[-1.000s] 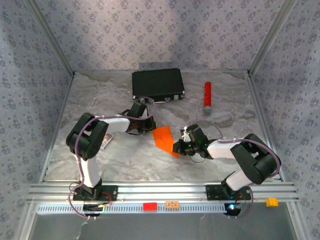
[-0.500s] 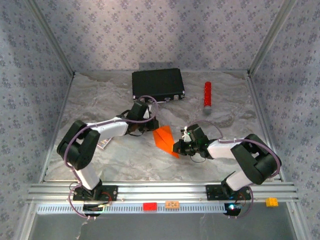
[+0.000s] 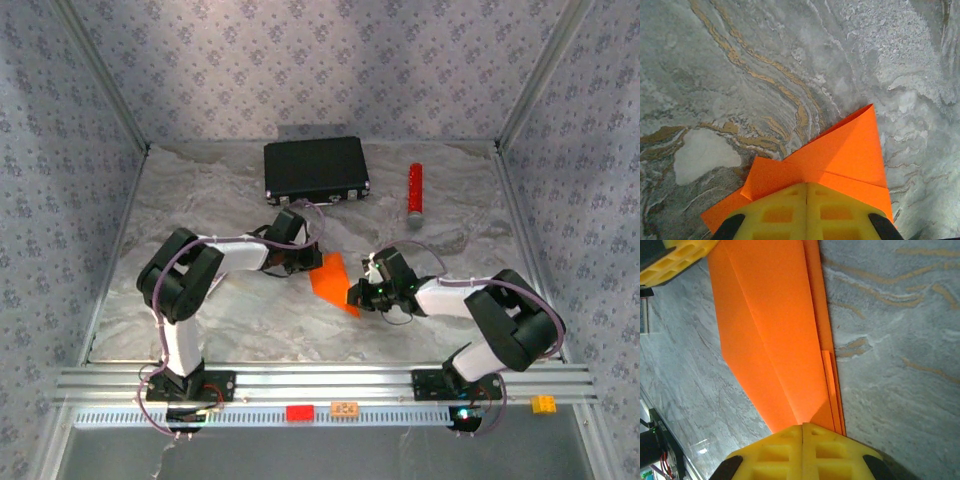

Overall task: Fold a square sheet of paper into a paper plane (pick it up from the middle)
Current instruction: Fourth fold the wing at the center of the table.

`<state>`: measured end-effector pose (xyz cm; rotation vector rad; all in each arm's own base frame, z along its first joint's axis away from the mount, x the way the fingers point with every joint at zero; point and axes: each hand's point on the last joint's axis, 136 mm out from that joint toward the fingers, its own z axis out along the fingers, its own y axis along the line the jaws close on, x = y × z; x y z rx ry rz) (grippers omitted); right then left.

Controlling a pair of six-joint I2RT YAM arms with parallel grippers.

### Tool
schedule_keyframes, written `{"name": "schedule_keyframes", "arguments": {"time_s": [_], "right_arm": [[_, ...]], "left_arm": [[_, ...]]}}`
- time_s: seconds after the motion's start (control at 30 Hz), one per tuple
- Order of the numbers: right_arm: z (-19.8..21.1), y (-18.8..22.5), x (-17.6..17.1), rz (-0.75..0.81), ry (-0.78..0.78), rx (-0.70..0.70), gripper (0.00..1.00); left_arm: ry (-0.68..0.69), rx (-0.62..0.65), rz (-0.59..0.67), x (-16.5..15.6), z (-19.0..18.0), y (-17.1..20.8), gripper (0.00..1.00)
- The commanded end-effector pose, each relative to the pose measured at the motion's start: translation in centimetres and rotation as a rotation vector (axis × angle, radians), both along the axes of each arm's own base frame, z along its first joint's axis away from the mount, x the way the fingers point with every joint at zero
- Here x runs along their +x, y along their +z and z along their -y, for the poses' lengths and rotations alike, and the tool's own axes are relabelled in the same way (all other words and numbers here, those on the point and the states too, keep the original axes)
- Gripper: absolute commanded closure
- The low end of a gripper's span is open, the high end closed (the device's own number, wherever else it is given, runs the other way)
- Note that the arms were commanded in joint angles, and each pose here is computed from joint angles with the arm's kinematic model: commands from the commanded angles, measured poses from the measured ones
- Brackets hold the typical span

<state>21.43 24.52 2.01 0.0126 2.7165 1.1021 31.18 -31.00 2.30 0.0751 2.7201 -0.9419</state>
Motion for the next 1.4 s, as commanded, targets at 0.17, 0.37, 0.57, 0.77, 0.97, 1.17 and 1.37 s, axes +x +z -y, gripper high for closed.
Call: {"name": "schedule_keyframes", "arguments": {"time_s": [0.17,0.37,0.57,0.77,0.97,1.17,1.37], "right_arm": [[-2.0,2.3,1.8,0.014,0.053,0.009,0.98],[-4.1,1.4,3.6,-0.009,0.083,0.002,0.97],[-5.0,1.0,4.5,-0.011,0.094,-0.014,0.96],[-5.8,1.1,4.8,-0.021,0.133,-0.035,0.95],[-5.1,-1.1,4.3,-0.08,0.122,-0.05,0.95],[-3.8,-1.2,2.1,-0.094,0.11,-0.02,0.94],[-1.9,-1.3,-0.5,-0.108,0.08,0.002,0.93]], "left_arm": [[0.017,0.038,-0.032,-0.8,-1.0,-1.8,0.96],[0.025,0.033,-0.039,-1.0,-1.1,-2.2,0.96],[0.027,0.039,-0.046,-1.2,-1.2,-2.5,0.96],[0.03,0.044,-0.05,-1.3,-1.3,-2.7,0.96],[0.033,0.042,-0.047,-1.3,-1.3,-2.5,0.96],[0.036,0.054,-0.051,-1.3,-1.6,-2.7,0.97],[0.046,0.063,-0.054,-1.2,-2.0,-2.9,0.97]]}}
